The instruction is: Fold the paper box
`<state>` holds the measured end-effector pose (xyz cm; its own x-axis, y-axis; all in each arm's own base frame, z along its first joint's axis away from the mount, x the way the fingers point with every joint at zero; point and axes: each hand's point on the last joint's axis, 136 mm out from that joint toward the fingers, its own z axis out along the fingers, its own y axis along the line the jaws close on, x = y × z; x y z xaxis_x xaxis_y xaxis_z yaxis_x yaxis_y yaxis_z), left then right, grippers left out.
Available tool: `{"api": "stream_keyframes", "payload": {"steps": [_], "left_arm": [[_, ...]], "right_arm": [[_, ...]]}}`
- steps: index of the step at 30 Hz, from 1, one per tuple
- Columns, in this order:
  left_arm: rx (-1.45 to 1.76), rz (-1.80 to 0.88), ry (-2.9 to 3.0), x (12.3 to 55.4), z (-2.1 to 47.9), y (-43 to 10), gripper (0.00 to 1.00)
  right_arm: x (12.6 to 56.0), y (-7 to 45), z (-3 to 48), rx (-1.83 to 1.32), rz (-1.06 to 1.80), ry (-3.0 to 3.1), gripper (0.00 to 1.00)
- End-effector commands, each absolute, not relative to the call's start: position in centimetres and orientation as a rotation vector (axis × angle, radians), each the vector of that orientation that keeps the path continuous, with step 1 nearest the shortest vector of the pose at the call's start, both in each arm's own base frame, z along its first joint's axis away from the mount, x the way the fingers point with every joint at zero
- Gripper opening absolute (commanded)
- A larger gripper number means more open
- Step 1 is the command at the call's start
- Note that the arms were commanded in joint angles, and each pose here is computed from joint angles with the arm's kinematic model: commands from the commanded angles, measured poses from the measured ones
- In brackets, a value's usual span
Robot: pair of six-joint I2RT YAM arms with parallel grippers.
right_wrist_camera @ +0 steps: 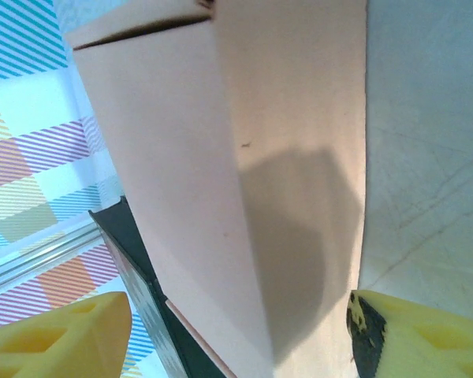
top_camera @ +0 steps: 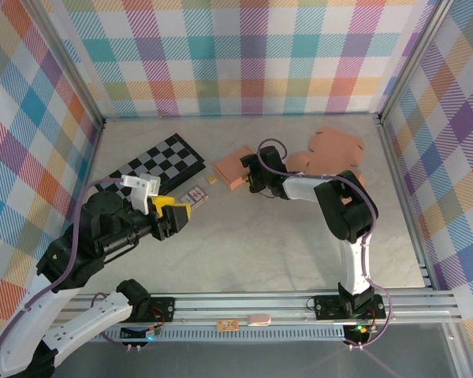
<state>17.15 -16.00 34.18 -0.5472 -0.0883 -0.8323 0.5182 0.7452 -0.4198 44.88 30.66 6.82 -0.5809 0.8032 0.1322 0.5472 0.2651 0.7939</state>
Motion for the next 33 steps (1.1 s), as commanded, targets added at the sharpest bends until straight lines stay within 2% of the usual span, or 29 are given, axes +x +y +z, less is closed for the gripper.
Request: {"api": "stream_keyframes", "payload": {"steps": [1,4,11,15,22,29,33], "left_arm": [[0.309,-0.842,1.963,17.3,35.7,-16.1,0.62],[0.307,-0.842,1.966,17.3,35.7,-16.1,0.63],[0.264,-0.865,1.965,18.5,36.4,-16.9,0.68],[0.285,-0.909,2.022,19.9,36.0,-19.2,0.69],[0.287,-1.078,2.217,22.7,31.3,-24.9,0.67],[0.219,-1.130,2.382,25.6,25.6,-29.5,0.54],[0.227,-1.146,2.417,26.3,24.1,-31.6,0.52]], "right_arm": [[43.9,30.1,9.2,1.285,1.143,2.288,0.73],[43.3,28.5,11.9,1.288,1.058,2.281,0.72],[42.9,21.3,22.4,1.037,0.847,2.254,0.69],[41.1,14.7,23.9,0.994,0.700,2.352,0.67],[35.5,3.0,20.1,1.103,0.455,2.528,0.65],[33.2,-2.5,14.0,1.482,0.600,2.371,0.64],[32.9,-5.4,11.7,1.674,0.745,2.046,0.65]]}}
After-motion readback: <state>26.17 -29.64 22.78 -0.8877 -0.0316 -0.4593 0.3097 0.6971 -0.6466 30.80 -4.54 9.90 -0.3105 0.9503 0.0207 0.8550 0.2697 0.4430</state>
